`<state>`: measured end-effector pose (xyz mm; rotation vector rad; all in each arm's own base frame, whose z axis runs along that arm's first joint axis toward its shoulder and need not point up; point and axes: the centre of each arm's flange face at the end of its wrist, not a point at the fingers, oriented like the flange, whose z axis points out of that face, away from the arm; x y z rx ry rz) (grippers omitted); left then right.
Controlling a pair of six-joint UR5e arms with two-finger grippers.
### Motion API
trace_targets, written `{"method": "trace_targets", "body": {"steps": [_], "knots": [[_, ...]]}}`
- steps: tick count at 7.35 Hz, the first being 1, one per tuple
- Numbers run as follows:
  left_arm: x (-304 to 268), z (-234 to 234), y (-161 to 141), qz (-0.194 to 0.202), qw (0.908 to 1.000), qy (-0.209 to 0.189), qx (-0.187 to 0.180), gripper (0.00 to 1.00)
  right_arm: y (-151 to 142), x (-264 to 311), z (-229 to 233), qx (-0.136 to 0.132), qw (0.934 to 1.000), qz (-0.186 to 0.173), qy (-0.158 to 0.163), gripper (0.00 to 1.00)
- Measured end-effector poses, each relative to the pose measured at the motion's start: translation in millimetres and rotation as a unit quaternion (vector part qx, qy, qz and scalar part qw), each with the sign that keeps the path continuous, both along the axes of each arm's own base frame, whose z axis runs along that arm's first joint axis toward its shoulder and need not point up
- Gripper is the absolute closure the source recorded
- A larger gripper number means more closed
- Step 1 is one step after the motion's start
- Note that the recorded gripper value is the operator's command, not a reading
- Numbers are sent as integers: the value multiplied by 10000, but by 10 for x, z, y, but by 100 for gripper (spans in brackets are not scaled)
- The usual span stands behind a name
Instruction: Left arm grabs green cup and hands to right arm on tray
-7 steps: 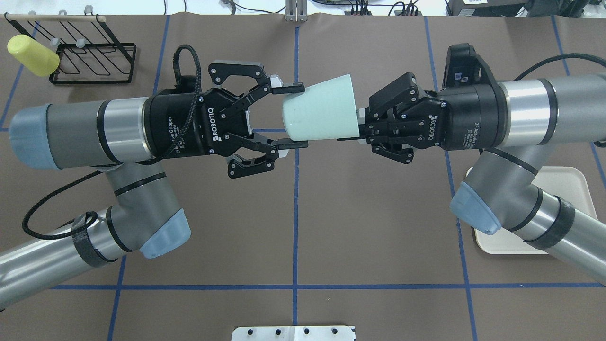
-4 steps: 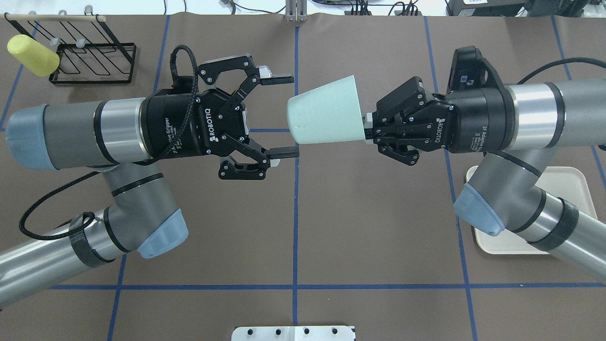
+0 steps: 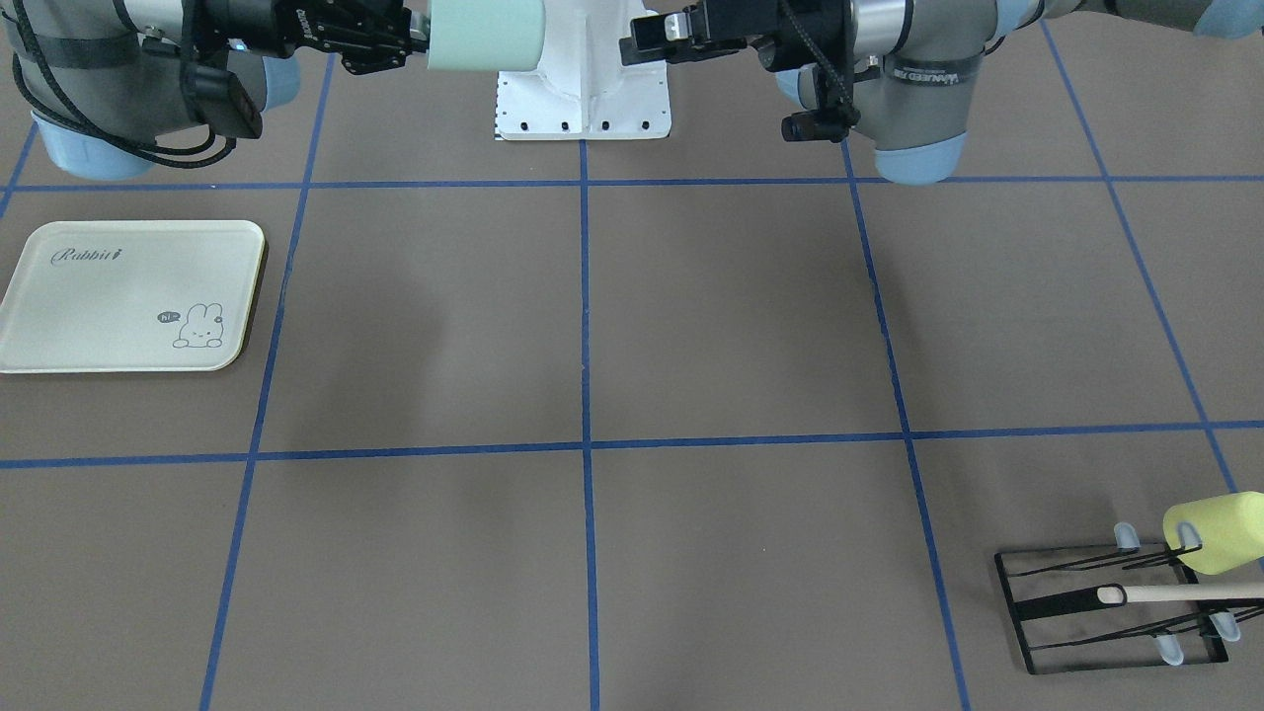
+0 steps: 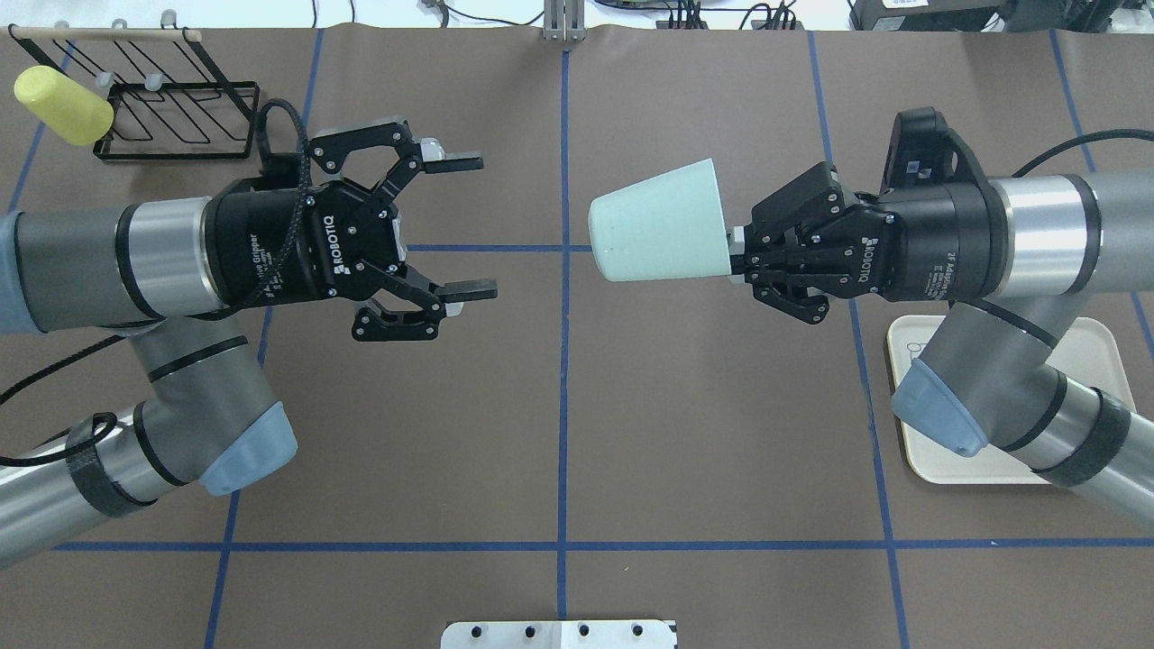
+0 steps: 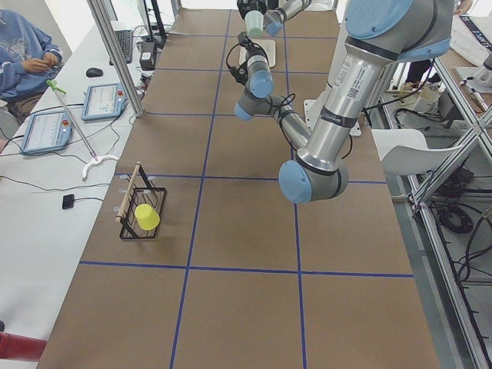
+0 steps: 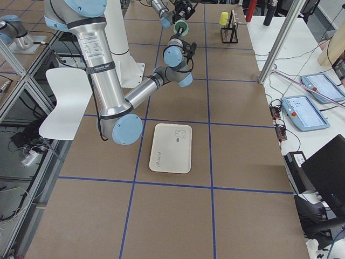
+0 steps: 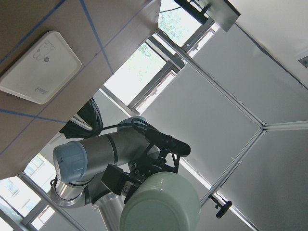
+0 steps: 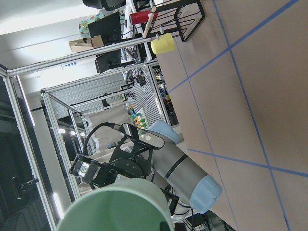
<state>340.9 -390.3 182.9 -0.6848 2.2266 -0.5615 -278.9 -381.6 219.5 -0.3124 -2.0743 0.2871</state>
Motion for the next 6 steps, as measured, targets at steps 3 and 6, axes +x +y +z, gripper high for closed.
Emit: {"method": "trace_targets", "body": {"steps": [3, 6], "knots": [[-244, 557, -337, -492, 9882, -1423, 265, 0, -109, 247, 810, 29, 9918, 605, 1122, 100], [-311, 730, -666, -479, 9553, -2834, 692, 0, -281, 764, 1630, 441, 9567, 819, 2756, 100]]}}
